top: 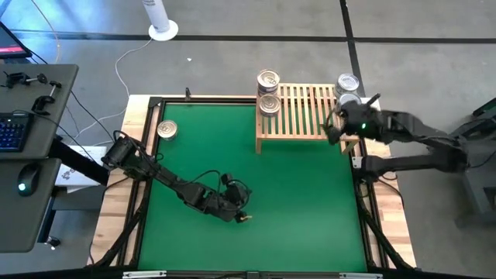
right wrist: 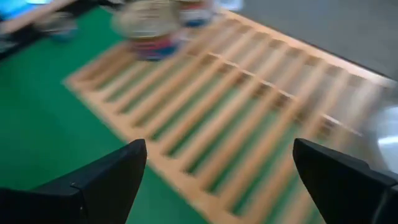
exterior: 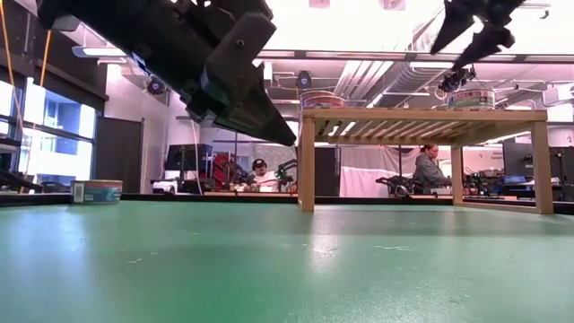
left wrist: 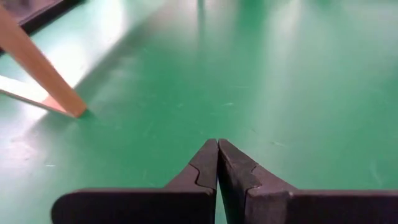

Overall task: Stack canned seafood by type on shelf
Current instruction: Stack the blue pink tuna can on top of the blue pink tuna can on the shelf

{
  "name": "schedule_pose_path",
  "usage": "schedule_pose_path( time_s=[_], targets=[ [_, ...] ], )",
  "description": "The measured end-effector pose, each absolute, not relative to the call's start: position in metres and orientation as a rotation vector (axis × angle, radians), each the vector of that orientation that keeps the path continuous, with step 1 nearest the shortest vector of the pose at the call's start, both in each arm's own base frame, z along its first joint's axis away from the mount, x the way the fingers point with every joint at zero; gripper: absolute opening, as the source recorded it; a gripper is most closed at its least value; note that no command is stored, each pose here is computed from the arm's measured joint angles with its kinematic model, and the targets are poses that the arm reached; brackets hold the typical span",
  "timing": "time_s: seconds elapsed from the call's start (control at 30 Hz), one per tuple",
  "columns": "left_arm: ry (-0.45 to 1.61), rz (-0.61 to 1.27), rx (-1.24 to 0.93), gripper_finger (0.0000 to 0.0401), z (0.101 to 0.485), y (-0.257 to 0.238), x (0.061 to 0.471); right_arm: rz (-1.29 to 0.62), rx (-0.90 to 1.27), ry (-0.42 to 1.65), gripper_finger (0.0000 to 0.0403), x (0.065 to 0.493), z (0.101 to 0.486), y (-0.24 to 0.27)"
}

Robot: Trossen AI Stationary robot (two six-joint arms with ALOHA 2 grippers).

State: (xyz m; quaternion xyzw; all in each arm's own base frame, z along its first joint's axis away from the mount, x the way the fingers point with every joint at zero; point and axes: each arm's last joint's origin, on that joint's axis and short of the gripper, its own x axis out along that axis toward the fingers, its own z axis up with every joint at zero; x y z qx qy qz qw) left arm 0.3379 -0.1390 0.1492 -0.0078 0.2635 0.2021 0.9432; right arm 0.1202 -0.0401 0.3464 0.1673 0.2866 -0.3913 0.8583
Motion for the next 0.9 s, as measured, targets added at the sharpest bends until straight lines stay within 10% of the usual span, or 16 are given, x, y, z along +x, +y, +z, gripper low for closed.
schedule_pose_path(
  time_s=[0.57, 0.9],
  targets=[
    [0.765, 0.786, -0.093, 0.0, 0.17, -0.095, 0.289, -0.241, 0.085, 0.403, 0.0399, 0.203, 0.233, 0.077],
    [1.185, 1.278, -0.225, 0.0, 0.195, -0.011, 0.234, -0.325, -0.002, 0.384, 0.0399, 0.218, 0.18, 0.108]
  ],
)
